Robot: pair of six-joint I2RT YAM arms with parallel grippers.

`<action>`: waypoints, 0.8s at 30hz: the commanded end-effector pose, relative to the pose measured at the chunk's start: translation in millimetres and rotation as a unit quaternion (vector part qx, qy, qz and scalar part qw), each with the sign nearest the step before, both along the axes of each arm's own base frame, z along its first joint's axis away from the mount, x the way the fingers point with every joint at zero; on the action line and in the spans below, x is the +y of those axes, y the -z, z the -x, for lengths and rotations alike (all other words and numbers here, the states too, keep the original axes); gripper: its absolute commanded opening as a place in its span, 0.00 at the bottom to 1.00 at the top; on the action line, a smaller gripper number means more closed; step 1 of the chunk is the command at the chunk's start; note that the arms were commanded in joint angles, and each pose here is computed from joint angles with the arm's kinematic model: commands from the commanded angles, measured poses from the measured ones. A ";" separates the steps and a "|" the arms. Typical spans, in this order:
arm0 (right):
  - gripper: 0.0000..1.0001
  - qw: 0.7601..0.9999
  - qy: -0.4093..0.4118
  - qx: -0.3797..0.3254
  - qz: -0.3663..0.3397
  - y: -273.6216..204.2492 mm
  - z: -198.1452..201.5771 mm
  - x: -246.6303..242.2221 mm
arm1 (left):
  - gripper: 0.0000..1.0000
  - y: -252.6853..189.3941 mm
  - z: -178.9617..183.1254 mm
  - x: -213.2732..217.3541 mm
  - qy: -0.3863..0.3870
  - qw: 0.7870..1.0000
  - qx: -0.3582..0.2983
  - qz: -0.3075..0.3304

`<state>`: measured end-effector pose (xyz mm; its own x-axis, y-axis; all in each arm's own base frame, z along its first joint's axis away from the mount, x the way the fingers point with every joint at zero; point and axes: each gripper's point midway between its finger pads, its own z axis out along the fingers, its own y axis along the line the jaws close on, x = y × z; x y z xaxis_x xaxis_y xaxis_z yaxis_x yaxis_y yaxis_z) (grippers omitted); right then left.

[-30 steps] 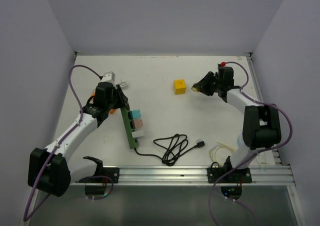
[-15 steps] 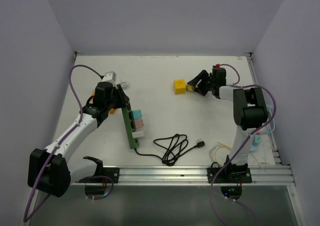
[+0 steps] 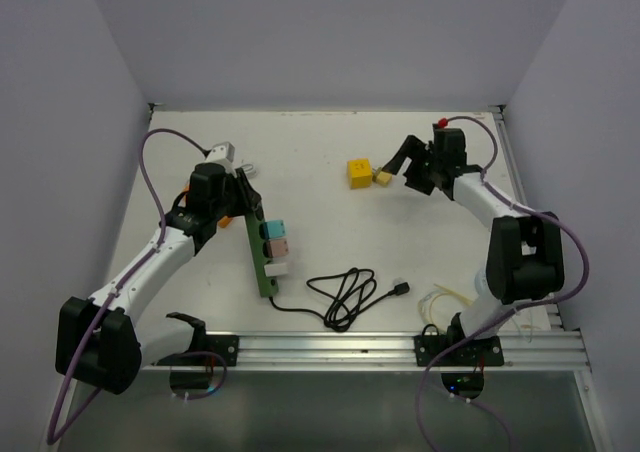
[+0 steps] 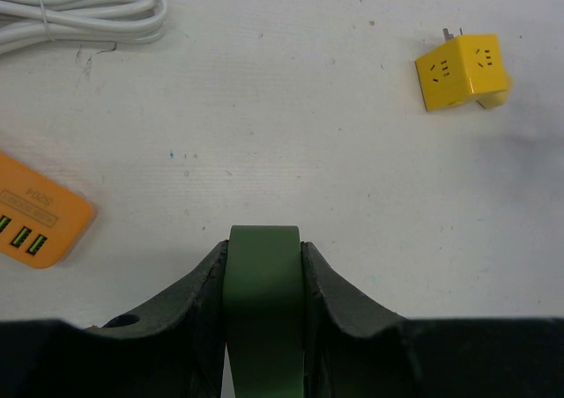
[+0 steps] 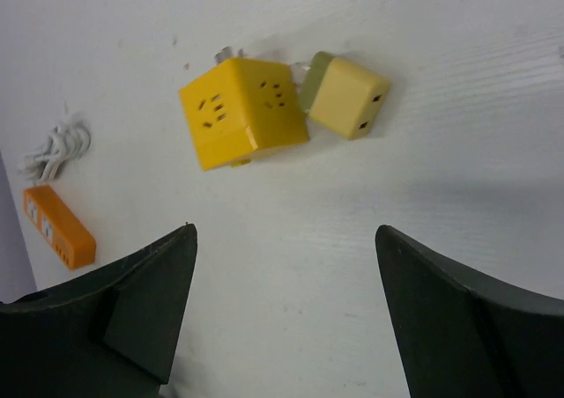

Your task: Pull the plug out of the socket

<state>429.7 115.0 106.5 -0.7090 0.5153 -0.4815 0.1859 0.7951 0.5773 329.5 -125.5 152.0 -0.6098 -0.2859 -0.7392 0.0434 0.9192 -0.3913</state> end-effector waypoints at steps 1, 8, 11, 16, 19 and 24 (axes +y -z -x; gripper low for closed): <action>0.86 0.996 -0.089 -0.028 0.011 -23.9 31.8 35.7 | 0.00 -41.4 -15.0 -15.3 0.026 0.997 -0.059 0.030; 0.86 0.956 -0.266 -0.118 -0.033 -81.0 90.1 145.9 | 0.00 -46.7 -16.2 -16.9 0.031 0.997 -0.066 0.031; 0.86 0.939 -0.306 -0.146 -0.049 -96.0 109.6 183.9 | 0.00 -48.9 -16.8 -17.4 0.031 0.997 -0.067 0.033; 0.85 0.923 -0.356 -0.135 -0.063 -88.6 124.8 230.1 | 0.00 -49.2 -16.3 -19.1 0.035 0.997 -0.066 0.037; 0.84 0.912 -0.382 -0.132 -0.065 -85.2 134.5 254.0 | 0.00 -49.7 -15.7 -19.0 0.034 0.997 -0.066 0.038; 0.83 0.902 -0.410 -0.125 -0.059 -73.6 147.6 283.0 | 0.00 -51.8 -14.3 -18.3 0.031 0.996 -0.068 0.041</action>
